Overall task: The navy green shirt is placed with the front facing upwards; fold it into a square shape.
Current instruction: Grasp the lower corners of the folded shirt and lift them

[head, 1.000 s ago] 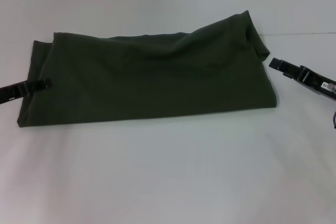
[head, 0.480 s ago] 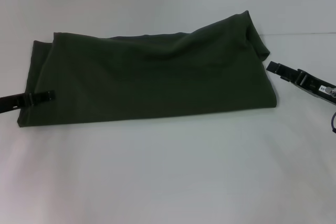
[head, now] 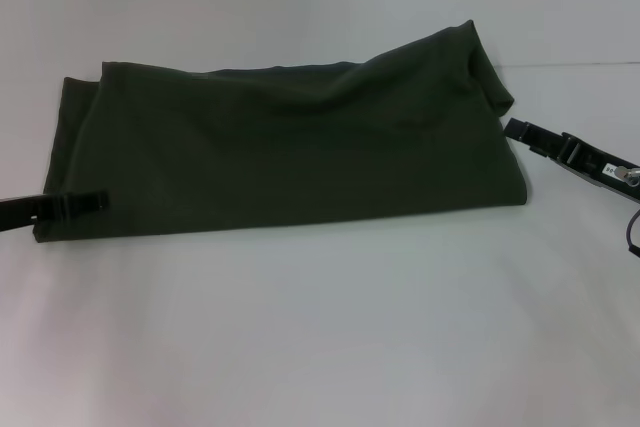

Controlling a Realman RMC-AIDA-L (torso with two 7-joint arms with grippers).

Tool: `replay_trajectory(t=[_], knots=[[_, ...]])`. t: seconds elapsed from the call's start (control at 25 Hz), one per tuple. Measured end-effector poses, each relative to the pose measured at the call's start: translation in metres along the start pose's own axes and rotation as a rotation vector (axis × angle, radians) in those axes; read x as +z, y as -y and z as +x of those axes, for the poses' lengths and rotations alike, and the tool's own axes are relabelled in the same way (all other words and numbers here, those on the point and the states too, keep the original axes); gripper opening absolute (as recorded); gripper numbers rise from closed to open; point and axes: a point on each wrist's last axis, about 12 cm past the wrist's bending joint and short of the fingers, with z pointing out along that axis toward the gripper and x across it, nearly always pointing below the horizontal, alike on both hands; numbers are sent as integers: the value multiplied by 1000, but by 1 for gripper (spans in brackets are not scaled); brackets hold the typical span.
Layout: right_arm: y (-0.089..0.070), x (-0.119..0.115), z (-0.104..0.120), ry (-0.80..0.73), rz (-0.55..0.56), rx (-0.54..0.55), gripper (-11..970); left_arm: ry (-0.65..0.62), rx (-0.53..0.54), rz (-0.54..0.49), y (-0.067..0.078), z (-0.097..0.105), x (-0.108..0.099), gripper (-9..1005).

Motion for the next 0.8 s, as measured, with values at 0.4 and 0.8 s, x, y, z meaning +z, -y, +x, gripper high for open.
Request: replay_trajectory(t=[0.4, 0.8], knots=[[-1, 1, 1, -11, 2, -7, 703, 2, 0, -7, -1, -1, -2, 643], [-1, 2, 0, -9, 3, -9, 703, -20, 48, -34, -4, -3, -5, 540]])
